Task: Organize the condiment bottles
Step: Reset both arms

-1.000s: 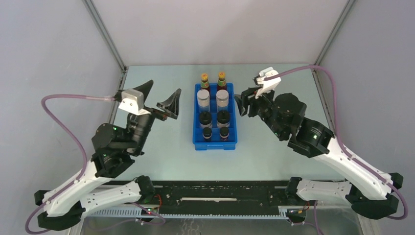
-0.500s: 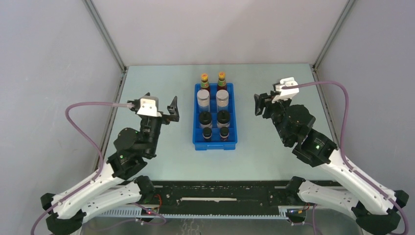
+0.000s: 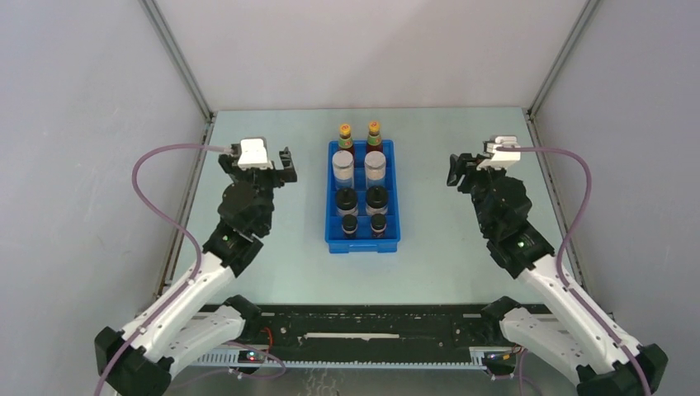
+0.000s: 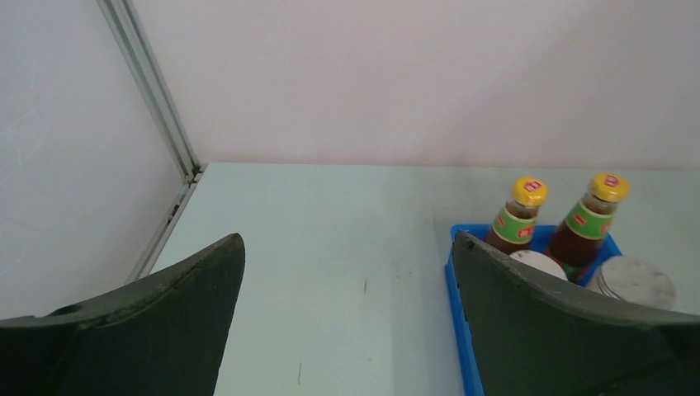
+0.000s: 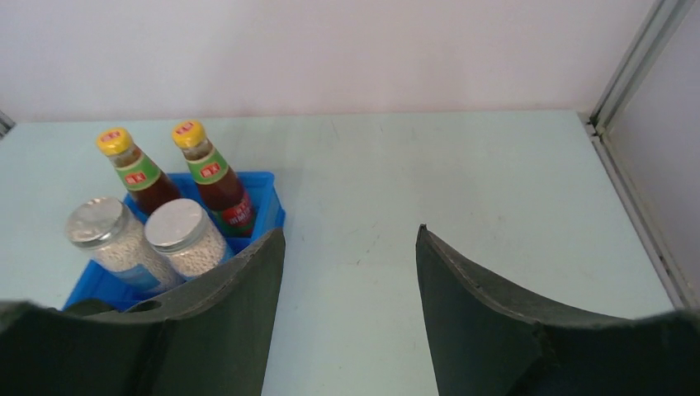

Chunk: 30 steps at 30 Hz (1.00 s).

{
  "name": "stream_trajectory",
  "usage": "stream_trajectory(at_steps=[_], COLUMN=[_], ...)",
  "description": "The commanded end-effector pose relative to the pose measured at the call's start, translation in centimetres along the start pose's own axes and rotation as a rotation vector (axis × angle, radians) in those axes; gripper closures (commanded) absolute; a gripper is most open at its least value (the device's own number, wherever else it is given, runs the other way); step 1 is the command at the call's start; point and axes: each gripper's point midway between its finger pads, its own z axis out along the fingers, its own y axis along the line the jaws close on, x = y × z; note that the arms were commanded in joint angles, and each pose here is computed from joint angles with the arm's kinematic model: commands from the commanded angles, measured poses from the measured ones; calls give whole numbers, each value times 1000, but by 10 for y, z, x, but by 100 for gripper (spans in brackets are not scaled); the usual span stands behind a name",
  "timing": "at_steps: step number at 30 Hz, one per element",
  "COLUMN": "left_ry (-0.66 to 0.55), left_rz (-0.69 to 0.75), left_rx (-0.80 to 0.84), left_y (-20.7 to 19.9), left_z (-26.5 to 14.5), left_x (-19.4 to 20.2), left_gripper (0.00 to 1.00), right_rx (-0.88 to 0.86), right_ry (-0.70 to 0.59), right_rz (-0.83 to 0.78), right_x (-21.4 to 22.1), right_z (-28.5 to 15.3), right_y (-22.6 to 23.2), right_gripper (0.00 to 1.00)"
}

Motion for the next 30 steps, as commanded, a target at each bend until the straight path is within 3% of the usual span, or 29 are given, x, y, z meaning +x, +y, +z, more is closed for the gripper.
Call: stream_trajectory(at_steps=[1,15,30], left_ry=[-14,66,65], left_rz=[-85,-86,-128], left_rx=[26,27,119], left_y=[1,23,15], left_z=[22,94,142], left_x=[13,70,94], left_gripper=[0,0,0], right_rx=[-54,-114,-192], right_ry=[-29,73,104], right_rz=[57,4,-23], right_x=[5,70,78], right_z=[22,95,153], right_y=[7,4,3], right_gripper=[32,29,18])
